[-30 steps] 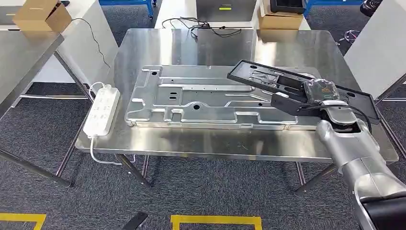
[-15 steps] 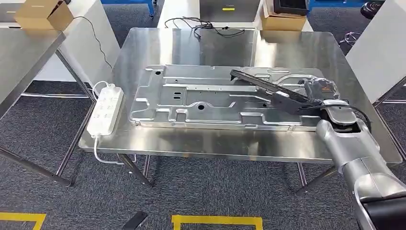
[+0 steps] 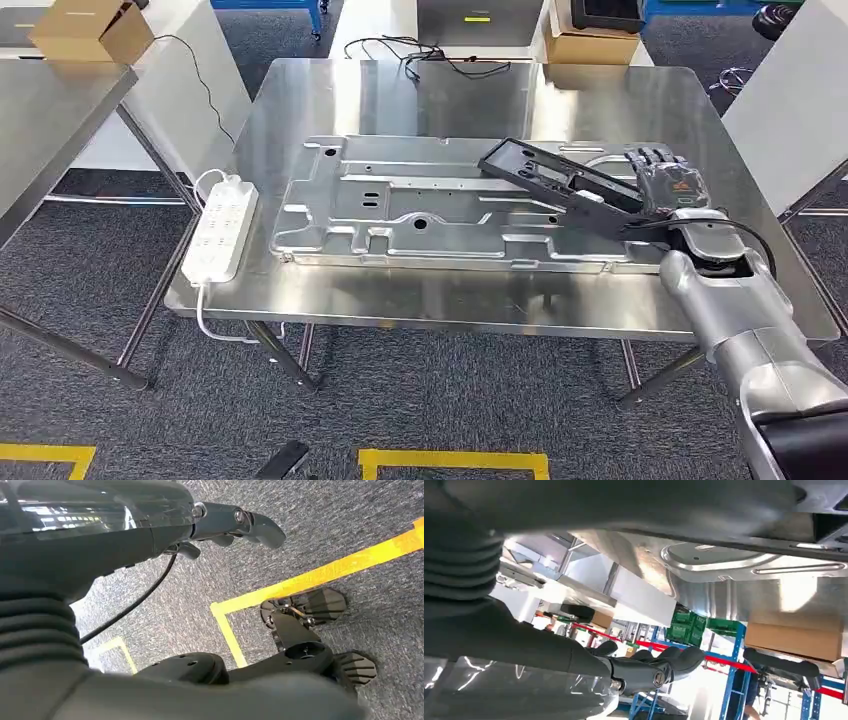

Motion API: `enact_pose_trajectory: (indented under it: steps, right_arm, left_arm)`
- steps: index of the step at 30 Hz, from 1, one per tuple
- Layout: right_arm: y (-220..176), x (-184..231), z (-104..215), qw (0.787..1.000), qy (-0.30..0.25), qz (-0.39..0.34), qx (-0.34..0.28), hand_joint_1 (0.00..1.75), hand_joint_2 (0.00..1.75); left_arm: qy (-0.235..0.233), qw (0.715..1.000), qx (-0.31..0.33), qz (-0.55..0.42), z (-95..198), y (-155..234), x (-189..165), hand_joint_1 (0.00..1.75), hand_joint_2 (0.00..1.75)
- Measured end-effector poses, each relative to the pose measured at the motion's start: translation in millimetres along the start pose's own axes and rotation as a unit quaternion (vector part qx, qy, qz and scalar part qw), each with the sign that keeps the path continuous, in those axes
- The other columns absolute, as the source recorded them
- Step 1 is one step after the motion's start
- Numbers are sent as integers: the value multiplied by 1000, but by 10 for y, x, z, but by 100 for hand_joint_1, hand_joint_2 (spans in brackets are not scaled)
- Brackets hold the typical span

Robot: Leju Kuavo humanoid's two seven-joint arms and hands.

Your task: Take the parts from the cabinet and place them on the table.

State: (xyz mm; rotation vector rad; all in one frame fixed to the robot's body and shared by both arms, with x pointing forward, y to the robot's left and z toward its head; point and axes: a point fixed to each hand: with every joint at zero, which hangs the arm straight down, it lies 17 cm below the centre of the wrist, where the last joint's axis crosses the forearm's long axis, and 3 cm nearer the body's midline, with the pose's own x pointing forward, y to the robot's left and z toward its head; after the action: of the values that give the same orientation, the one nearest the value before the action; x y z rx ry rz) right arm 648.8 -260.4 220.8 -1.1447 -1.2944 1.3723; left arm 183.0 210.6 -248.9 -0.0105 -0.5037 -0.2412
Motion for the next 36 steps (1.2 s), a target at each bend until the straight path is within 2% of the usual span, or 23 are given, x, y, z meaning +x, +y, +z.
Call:
enact_pose_trajectory:
  steps: [6,9,15,17,21,26,27,29,31,36]
  right_arm:
    - [-20,-7,-3,1000,2,0,-5,0,0]
    - [-111,-21,-11,1000,5,5,-27,0,0]
    - [-816,-35,164,983,6,-12,-181,0,0]
    - [-1064,1,383,969,-2,-25,-245,0,0]
    - [-1514,88,1024,931,-28,-56,-359,0,0]
    - [-1691,106,1914,885,-45,-65,-459,0,0]
    - [-1739,111,2146,870,-48,-65,-486,0,0]
    - [-1743,129,2526,851,-51,-62,-519,0,0]
    - [-1750,159,2796,841,-56,-59,-535,0,0]
    - [-1678,269,3308,833,-74,-55,-546,0,0]
  left_arm:
    - [0,1000,1,2,0,2,1,0,0]
    - [0,1000,1,4,0,4,-2,0,0]
    - [2,1000,13,20,16,28,-79,0,0]
    - [7,999,21,28,27,47,-138,0,0]
    - [7,998,30,47,60,64,-253,0,0]
    - [16,995,47,81,88,124,-376,0,0]
    - [19,995,50,88,97,134,-410,0,0]
    - [22,994,54,96,111,146,-463,0,0]
    - [24,992,60,105,124,158,-506,0,0]
    - [24,989,71,126,139,193,-547,0,0]
